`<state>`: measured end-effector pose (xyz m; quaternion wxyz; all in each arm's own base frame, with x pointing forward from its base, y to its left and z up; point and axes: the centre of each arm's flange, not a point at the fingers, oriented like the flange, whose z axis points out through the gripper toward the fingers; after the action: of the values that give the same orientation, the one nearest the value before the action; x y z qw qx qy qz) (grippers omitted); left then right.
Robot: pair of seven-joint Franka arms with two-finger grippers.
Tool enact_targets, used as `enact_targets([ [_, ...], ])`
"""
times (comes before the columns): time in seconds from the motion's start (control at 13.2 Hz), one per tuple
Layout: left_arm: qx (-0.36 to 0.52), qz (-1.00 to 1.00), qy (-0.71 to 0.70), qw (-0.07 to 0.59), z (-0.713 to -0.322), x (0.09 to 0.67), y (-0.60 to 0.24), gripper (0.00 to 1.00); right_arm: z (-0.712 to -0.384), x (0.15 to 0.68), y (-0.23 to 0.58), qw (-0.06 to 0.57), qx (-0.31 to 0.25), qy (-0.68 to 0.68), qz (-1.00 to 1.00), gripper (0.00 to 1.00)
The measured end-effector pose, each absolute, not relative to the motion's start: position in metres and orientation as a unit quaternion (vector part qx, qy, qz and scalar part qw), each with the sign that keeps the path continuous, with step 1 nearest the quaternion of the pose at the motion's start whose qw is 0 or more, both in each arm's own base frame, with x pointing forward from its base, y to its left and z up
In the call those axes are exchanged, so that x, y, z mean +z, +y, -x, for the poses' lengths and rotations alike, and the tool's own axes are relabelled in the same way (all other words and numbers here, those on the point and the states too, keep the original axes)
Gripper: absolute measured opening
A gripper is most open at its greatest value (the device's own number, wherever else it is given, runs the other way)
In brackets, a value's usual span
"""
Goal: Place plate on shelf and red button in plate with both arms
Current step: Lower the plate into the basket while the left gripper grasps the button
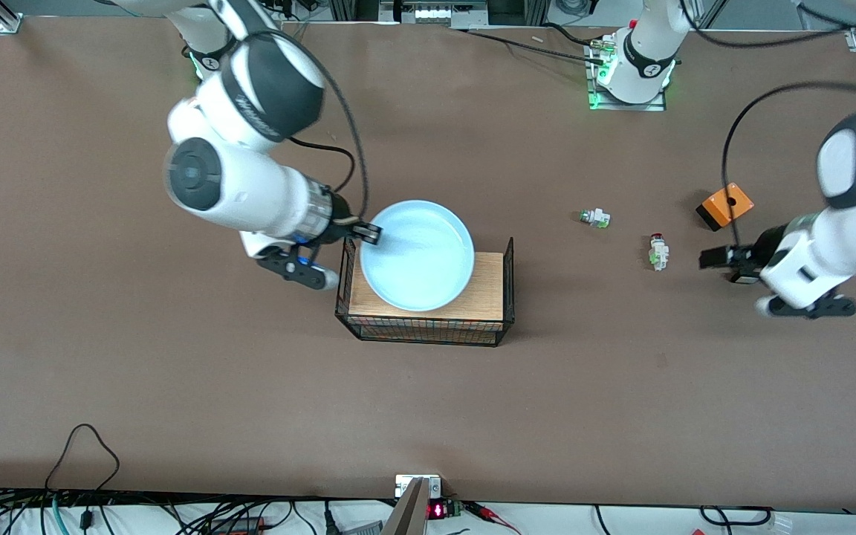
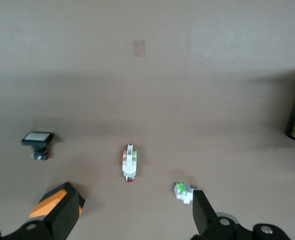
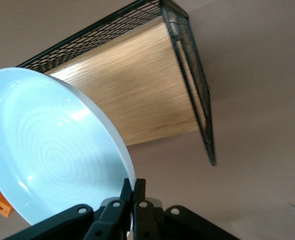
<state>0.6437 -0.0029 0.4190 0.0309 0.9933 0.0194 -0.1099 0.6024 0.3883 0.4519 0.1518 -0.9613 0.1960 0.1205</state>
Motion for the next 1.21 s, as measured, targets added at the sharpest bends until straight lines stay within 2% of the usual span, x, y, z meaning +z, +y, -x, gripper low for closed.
enact_targets([
  [0.3, -0.118, -0.992, 0.012, 0.032, -0.645, 0.331, 0.005, 1.00, -0.595, 0.441, 0.414, 0.154, 0.107, 0.193, 0.963, 0.03],
  [0.61, -0.100, -0.995, 0.011, 0.028, -0.600, 0.246, 0.007, 1.00, -0.596, 0.427, 0.416, 0.151, 0.104, 0.196, 0.963, 0.03],
  [0.91, -0.100, -0.995, 0.005, 0.026, -0.555, 0.206, 0.001, 1.00, -0.590, 0.414, 0.424, 0.141, 0.105, 0.192, 0.966, 0.03],
  [1.21, -0.099, -0.995, -0.001, 0.025, -0.526, 0.205, 0.000, 1.00, -0.592, 0.393, 0.421, 0.141, 0.087, 0.200, 0.966, 0.03],
])
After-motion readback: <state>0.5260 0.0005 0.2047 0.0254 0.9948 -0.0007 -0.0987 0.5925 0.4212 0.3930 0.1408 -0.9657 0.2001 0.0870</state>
